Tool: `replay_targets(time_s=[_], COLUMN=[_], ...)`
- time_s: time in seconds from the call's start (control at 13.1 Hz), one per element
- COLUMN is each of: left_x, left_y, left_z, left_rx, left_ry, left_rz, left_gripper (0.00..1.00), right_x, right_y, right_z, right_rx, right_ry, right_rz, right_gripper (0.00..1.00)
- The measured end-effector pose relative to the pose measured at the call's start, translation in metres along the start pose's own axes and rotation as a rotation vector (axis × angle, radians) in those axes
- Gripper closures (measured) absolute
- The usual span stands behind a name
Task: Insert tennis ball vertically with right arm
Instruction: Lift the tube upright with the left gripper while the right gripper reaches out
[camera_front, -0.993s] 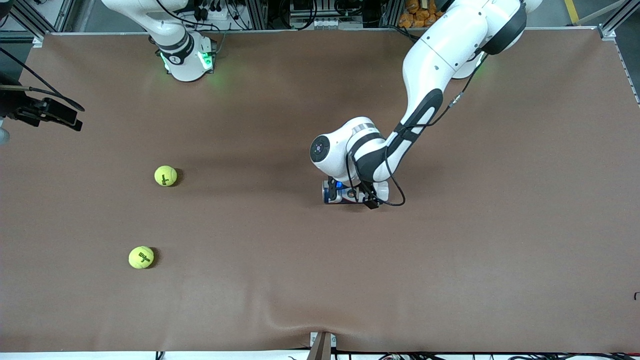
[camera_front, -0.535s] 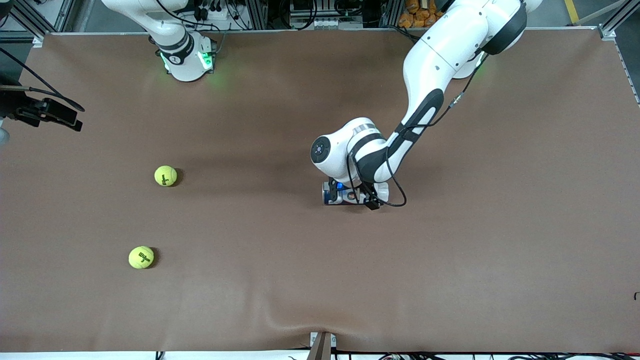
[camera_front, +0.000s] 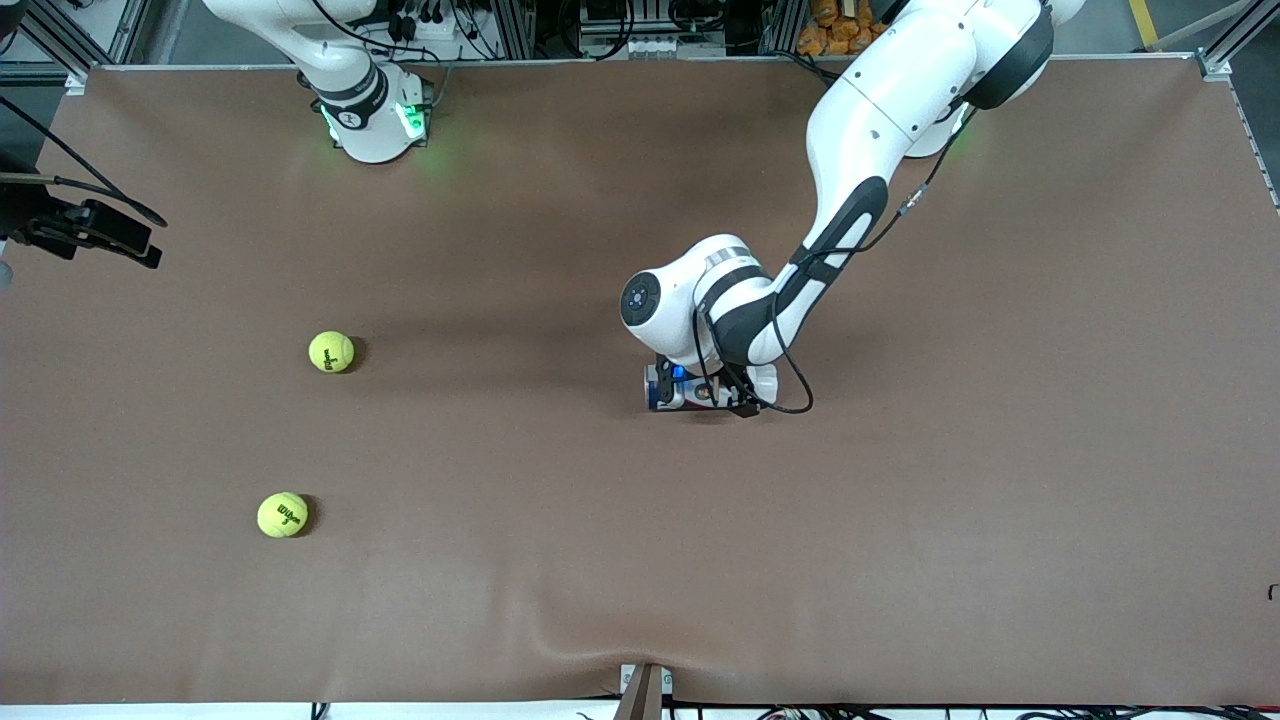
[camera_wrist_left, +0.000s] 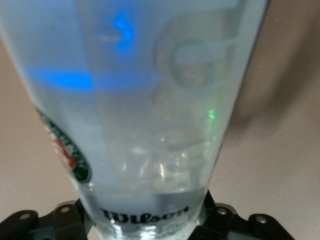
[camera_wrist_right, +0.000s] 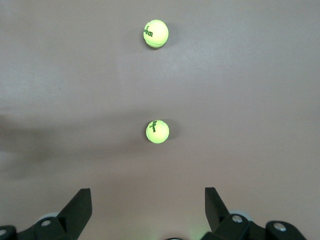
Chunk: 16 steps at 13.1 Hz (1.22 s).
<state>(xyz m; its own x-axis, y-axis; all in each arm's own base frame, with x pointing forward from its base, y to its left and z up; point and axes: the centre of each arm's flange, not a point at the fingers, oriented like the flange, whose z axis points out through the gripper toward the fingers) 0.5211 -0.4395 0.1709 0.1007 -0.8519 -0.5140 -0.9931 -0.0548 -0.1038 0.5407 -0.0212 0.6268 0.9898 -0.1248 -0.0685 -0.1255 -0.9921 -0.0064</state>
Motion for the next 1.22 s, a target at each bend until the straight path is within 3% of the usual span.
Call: replay_targets(time_s=[0.23,0.38,0.69,1.22], left_x=[0.002,0.012,0.046,0.059], left_y=[-0.003,-0.004,0.014,0.004], left_z=[-0.012,-0.044,-0.116,-0.170], left_rx=[0.014,0.054,0.150,0.144], left_ry=[0.023,0.075,0.296,0.712], left_rz=[-0.006,-0.011,-0.121,-0.459], left_gripper=[0.20,0.20,0.20,0.20], right_x=[0.004,0.009,0.017,0.017], right_y=[-0.001,-0.002,-0.003,-0.002], right_z=[0.005,0.010,0.023,0.051], right_rx=[-0.001,-0.002,-0.005,-0.010], right_ry=[-0.004,-0.002,-0.018,-0.074], right_rz=[-0.001,-0.001,0.000,0.001], right_gripper=[0.00,0.00,0.00,0.00])
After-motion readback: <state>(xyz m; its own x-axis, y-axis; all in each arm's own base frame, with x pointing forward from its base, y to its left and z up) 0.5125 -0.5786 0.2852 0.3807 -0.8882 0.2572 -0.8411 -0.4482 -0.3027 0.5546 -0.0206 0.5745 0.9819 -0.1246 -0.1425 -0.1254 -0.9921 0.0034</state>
